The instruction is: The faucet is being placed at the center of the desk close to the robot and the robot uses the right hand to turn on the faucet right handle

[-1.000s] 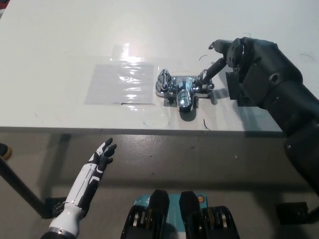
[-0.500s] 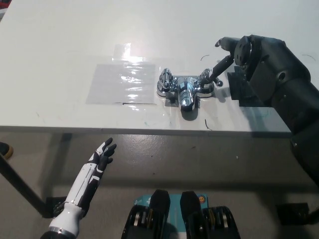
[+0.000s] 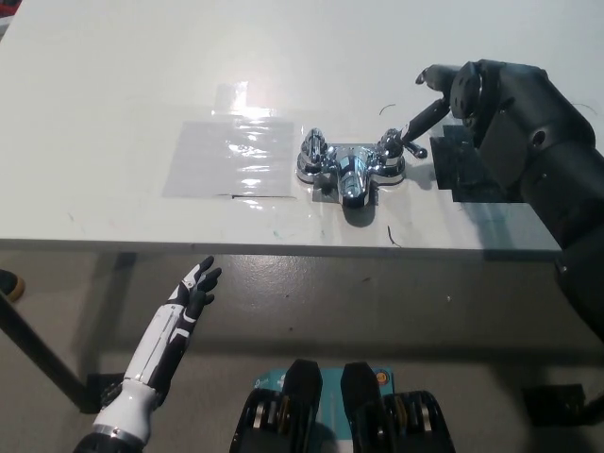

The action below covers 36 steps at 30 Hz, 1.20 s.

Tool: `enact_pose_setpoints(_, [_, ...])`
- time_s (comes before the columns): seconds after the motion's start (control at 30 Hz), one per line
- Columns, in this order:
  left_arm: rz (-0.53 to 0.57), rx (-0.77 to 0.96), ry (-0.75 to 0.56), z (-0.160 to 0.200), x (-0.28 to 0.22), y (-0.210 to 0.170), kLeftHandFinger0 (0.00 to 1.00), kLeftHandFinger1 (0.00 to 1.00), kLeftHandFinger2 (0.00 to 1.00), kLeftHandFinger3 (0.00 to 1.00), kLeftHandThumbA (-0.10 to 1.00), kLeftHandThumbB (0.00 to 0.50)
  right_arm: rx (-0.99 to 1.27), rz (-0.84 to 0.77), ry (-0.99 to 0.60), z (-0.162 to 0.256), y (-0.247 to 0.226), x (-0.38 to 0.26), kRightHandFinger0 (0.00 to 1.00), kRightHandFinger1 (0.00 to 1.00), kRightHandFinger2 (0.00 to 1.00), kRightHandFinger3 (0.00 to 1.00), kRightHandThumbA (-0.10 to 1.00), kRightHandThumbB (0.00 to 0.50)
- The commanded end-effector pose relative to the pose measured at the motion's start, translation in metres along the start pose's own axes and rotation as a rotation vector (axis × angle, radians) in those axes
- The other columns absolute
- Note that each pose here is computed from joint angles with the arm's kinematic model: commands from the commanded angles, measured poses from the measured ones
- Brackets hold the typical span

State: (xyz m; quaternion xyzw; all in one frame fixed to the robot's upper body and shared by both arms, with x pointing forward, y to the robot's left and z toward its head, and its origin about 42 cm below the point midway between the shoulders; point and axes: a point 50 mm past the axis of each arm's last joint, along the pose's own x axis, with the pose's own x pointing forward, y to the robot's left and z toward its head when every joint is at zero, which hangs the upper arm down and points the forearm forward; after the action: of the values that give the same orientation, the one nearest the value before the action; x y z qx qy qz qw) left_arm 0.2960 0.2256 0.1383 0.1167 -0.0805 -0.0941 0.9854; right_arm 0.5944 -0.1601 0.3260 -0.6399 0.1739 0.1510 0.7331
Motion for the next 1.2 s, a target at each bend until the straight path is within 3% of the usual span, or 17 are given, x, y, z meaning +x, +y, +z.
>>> enact_pose_setpoints(0.0, [-0.014,0.016,-0.043,0.011,0.004,0.004,1.00,1.00,1.00,1.00,1.00,0.168,-0.064,-0.087,0.031,-0.010,-0.052,-0.015,1.00,1.00,1.00,1.00,0.86,0.459])
enact_pose_setpoints(0.1, [-0.016,0.025,-0.048,0.011,0.005,0.004,1.00,1.00,1.00,1.00,1.00,0.158,-0.069,-0.101,0.032,-0.014,-0.052,-0.014,1.00,1.00,1.00,1.00,0.80,0.480])
enact_pose_setpoints(0.2, [-0.022,0.022,-0.056,0.013,0.009,0.005,1.00,1.00,1.00,1.00,1.00,0.152,-0.099,-0.106,0.041,-0.018,-0.055,-0.015,1.00,1.00,1.00,1.00,0.81,0.500])
enact_pose_setpoints(0.5, [-0.023,0.031,-0.061,0.016,0.012,0.006,1.00,1.00,1.00,1.00,1.00,0.139,-0.154,-0.060,0.067,-0.023,-0.054,-0.014,1.00,1.00,1.00,1.00,0.81,0.500])
enact_pose_setpoints(0.73, [-0.024,0.031,-0.058,0.017,0.013,0.006,1.00,1.00,1.00,1.00,1.00,0.156,-0.184,0.004,0.069,-0.030,-0.053,-0.014,1.00,1.00,1.00,1.00,0.70,0.500])
enact_pose_setpoints(1.0, [-0.029,0.030,-0.065,0.017,0.015,0.006,1.00,1.00,1.00,1.00,1.00,0.153,-0.238,-0.050,0.085,-0.038,-0.061,-0.016,1.00,1.00,1.00,1.00,0.61,0.500])
enact_pose_setpoints(1.17, [-0.031,0.030,-0.063,0.016,0.015,0.006,1.00,1.00,1.00,1.00,1.00,0.140,-0.235,-0.079,0.069,-0.039,-0.070,-0.019,1.00,1.00,1.00,1.00,0.62,0.495])
